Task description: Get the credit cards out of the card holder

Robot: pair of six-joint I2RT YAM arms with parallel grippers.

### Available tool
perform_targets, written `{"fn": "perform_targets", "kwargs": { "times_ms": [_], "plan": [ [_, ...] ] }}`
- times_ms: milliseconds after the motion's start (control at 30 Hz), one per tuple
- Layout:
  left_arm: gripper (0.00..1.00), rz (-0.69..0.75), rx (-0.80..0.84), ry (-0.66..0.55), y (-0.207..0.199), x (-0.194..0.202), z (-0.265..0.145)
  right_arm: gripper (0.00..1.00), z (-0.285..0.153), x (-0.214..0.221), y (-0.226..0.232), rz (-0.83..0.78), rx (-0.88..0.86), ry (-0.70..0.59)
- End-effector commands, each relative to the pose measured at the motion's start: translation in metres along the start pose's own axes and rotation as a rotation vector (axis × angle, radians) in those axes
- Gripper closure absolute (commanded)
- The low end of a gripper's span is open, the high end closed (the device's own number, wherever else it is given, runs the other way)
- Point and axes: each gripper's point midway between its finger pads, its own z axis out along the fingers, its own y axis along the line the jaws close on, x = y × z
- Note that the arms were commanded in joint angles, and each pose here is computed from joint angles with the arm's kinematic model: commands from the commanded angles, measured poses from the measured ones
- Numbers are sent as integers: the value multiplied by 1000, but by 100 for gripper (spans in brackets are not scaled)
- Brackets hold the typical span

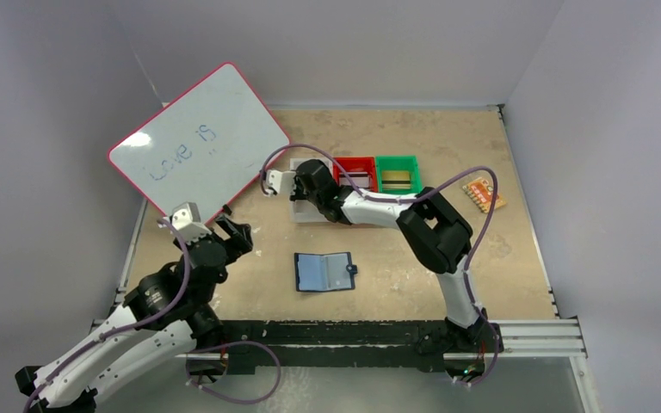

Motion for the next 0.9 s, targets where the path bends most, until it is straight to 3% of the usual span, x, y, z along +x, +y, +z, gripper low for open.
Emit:
{"fn": "perform_targets", "kwargs": {
  "times_ms": [0,867],
  "plan": [
    [22,-74,3,-72,1,-23,-8,100,-2,-12,-28,-21,43,-24],
    [22,-87,5,-80,3,-23,-8,96,21,5,-17,-66,-6,1]
  ]
}}
